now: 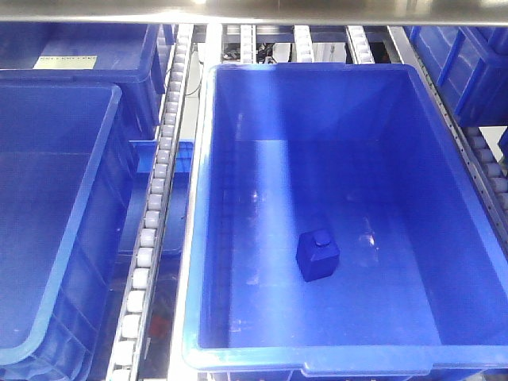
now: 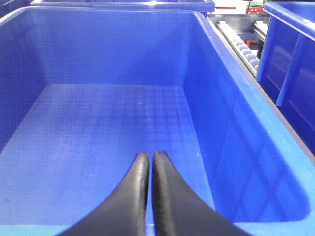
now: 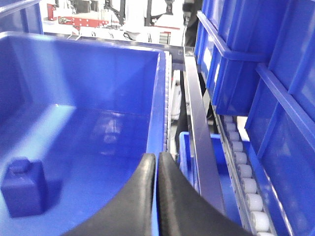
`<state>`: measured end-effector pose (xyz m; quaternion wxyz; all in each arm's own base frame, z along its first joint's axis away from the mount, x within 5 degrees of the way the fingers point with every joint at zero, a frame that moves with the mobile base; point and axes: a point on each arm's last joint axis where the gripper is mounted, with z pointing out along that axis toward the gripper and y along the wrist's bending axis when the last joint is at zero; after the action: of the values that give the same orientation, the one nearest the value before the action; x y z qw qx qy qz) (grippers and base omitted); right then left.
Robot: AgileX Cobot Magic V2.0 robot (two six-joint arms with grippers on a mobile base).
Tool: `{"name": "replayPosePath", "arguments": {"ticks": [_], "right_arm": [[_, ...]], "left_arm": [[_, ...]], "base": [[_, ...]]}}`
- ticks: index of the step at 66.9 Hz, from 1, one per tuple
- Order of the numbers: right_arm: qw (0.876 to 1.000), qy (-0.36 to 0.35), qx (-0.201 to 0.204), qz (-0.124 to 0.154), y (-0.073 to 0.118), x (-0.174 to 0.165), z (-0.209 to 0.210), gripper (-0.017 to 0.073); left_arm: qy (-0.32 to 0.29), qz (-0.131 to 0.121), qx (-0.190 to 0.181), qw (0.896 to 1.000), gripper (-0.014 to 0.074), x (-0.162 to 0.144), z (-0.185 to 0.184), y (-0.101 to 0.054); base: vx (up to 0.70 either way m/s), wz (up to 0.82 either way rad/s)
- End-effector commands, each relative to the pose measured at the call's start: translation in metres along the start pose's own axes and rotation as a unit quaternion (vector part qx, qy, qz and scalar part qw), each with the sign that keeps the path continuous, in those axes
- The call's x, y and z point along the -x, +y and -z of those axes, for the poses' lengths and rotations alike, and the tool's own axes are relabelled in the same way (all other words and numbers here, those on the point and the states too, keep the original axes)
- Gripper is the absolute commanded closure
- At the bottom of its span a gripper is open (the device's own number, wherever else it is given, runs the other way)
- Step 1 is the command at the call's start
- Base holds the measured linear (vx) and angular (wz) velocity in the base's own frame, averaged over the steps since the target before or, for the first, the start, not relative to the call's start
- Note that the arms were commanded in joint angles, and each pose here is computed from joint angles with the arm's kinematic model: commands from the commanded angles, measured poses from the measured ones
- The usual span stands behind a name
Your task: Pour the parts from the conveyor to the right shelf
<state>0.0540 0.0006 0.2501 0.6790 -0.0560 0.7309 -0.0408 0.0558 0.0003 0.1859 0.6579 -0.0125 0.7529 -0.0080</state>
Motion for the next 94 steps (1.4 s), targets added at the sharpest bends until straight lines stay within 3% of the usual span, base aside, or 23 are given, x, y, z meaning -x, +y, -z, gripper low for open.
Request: {"name": "replayPosePath", "arguments": {"ticks": [1,33,41,49,57,65,73,87,94], "right_arm": [[0.998,-0.061,-0.011,0.009,-0.002,0.012,-0.001,0.0567],[0.998,-0.057,-0.011,0.012,-0.001,0.008,-0.002,0.0567],[0.999,-0.053,-0.009,0.008,0.001,-0.007,-0.006,0.0567],[0.999,-0.051,-0.006,-0.017,0.004,-0.030,-0.009,0.0567],[0.998,-0.063,-0.007,-0.018,0.007,-0.050,-0.006,0.0567],[1.000,-0.025,-0.004,0.011,0.008,-0.057,-0.006,0.0567],[1.000,-0.025,-0.004,0.014,0.008,-0.057,-0.006,0.0567],[1.000,-0.025,0.000,-0.016,0.008,-0.056,-0.006,0.0567],[1.000,-0.025,-0.001,-0.011,0.008,-0.056,-0.006,0.0567]], "left_arm": [[-0.055,0.008,-0.005,0.998,0.0600,0.014,0.003,-0.001],[-0.055,0.008,-0.005,0.998,0.0600,0.014,0.003,-0.001],[-0.055,0.008,-0.005,0.998,0.0600,0.014,0.003,-0.001],[-0.055,0.008,-0.005,0.998,0.0600,0.014,0.003,-0.001],[-0.055,0.008,-0.005,0.998,0.0600,0.014,0.003,-0.001],[-0.054,0.008,-0.005,0.998,0.0600,0.014,0.003,-0.001],[-0.055,0.008,-0.005,0.998,0.0600,0.014,0.003,-0.001],[-0.055,0.008,-0.005,0.998,0.0600,0.014,0.003,-0.001],[-0.055,0.008,-0.005,0.998,0.0600,0.014,0.003,-0.001]], "base": [[0.00,0.00],[0.00,0.00],[0.00,0.00],[0.00,0.00],[0.00,0.00],[0.00,0.00],[0.00,0.00],[0.00,0.00],[0.00,0.00]]}}
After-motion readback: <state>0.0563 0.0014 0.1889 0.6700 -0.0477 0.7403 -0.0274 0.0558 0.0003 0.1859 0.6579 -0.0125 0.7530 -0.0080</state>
